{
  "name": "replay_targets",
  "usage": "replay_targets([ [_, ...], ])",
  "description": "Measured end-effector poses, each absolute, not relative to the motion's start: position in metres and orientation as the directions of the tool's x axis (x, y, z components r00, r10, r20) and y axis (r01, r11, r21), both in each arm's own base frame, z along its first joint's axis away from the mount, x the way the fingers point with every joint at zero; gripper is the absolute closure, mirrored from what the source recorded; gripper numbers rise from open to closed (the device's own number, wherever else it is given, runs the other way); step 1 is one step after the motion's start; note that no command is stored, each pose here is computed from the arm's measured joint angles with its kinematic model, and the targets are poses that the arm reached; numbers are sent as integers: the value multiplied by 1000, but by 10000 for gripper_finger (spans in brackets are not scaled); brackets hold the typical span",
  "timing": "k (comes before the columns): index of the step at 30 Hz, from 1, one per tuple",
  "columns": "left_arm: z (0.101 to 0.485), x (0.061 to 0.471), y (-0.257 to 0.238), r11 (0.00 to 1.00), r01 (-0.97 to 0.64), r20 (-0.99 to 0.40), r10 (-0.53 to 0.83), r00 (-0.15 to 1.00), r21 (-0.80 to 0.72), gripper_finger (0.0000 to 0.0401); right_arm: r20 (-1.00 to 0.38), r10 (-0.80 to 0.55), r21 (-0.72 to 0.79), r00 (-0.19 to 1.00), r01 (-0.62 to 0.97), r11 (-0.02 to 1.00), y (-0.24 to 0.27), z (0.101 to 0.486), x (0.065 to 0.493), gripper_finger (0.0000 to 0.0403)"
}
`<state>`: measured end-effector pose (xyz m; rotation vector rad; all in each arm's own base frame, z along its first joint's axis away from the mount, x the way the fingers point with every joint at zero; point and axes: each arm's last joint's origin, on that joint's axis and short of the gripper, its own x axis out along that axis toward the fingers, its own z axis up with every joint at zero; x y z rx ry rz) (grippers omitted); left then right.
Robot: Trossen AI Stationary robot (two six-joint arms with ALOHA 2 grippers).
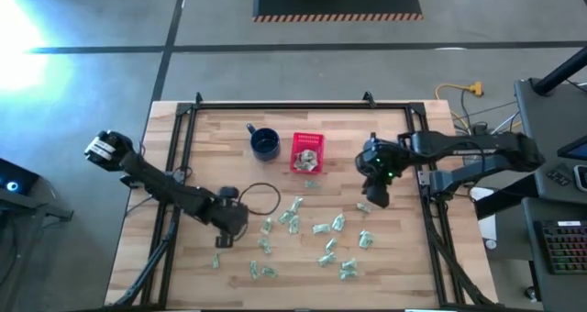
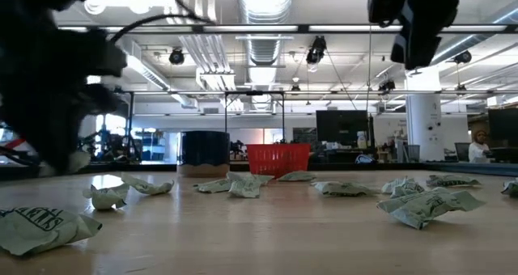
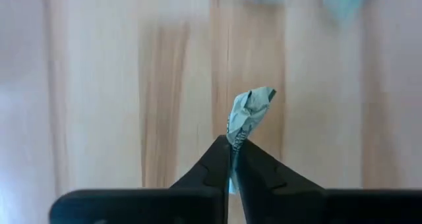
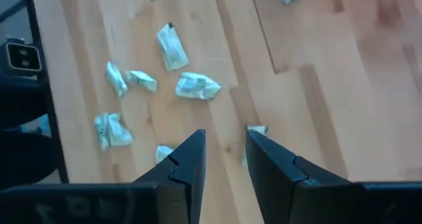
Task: Pick and place Stevia / Truvia into bins
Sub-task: Put the stevia packet into the basket
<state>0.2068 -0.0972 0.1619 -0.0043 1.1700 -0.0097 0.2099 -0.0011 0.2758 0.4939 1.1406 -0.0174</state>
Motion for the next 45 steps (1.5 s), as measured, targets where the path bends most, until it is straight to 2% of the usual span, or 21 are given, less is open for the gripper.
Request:
replay_targets([
  [5, 182, 234, -83, 999, -50, -826, 37, 562, 11, 400, -879, 256, 384, 401, 282, 879, 11, 270, 198, 309],
  [13, 225, 275, -46, 988, -128, -606, 151, 781, 81, 400, -914, 291, 368, 281, 276, 888, 35, 240, 187, 303],
  [18, 247, 295, -14, 972, -221, -435, 234, 870, 81, 400, -938, 167, 269, 303, 333, 904, 38, 217, 185, 295],
  [21, 255, 304, 7, 954, -294, -385, 296, 874, 65, 400, -935, 111, 237, 336, 362, 902, 38, 207, 185, 285],
  [25, 255, 317, 33, 927, -369, -392, 364, 845, 64, 400, -917, 98, 255, 386, 379, 889, 38, 194, 187, 270],
  [28, 251, 332, 47, 923, -380, -411, 368, 834, 56, 400, -902, 104, 277, 419, 377, 884, 38, 186, 188, 261],
  [35, 227, 367, 66, 930, -354, -499, 356, 790, 102, 395, -916, 48, 243, 398, 457, 856, 35, 165, 179, 246],
  [40, 213, 378, 77, 929, -352, -585, 350, 732, 116, 362, -920, 46, 248, 389, 487, 837, 34, 156, 174, 239],
  [45, 213, 380, 78, 931, -345, -604, 342, 720, 116, 317, -900, 55, 276, 432, 468, 839, 34, 154, 177, 238],
])
